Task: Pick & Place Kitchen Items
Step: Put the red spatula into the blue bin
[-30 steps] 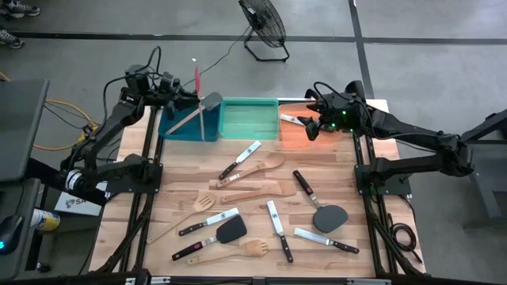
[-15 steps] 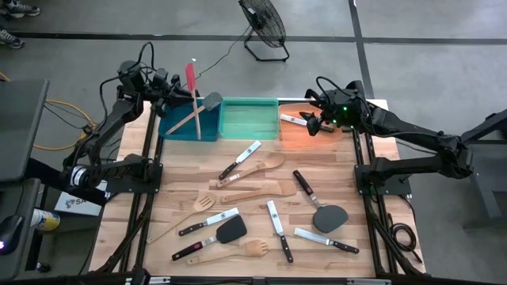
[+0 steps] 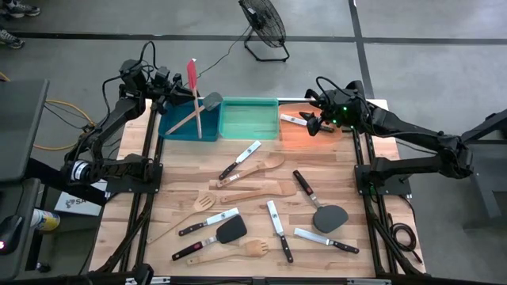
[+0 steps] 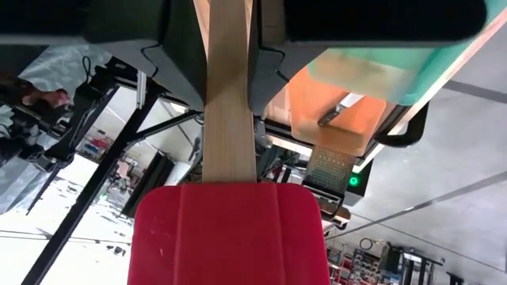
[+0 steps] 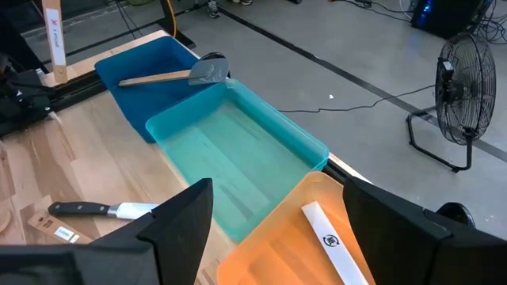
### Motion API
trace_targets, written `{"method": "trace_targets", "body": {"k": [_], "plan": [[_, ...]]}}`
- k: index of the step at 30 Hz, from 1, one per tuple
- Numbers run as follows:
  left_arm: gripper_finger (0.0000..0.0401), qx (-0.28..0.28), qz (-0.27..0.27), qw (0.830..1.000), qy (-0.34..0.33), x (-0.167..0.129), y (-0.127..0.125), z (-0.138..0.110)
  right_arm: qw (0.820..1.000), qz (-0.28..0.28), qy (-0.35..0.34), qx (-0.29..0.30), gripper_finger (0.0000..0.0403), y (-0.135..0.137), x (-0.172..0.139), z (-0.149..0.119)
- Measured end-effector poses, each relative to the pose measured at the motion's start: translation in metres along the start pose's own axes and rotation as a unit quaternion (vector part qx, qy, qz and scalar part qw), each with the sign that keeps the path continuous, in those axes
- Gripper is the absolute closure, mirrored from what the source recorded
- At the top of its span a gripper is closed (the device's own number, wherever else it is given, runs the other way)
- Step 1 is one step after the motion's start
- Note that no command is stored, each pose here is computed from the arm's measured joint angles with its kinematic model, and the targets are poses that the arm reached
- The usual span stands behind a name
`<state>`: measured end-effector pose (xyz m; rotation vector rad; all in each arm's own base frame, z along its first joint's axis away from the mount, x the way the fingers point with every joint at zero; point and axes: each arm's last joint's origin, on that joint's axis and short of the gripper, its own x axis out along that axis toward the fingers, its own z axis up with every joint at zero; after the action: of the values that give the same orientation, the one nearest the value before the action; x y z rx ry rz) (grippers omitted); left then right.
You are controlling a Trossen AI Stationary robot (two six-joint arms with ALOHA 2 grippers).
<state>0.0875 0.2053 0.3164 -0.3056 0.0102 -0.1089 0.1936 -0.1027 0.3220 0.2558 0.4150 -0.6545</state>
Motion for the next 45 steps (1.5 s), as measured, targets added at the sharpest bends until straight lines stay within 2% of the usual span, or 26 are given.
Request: {"method": "trace_targets", "body": {"k": [45], "plan": [[0.0338, -0.003, 0.027, 1.000, -0.009, 0.0000, 0.0018, 0.0001, 1.000, 0.000, 0.000, -0.006, 0.0128, 0.0000, 0.0001, -0.0001]]}}
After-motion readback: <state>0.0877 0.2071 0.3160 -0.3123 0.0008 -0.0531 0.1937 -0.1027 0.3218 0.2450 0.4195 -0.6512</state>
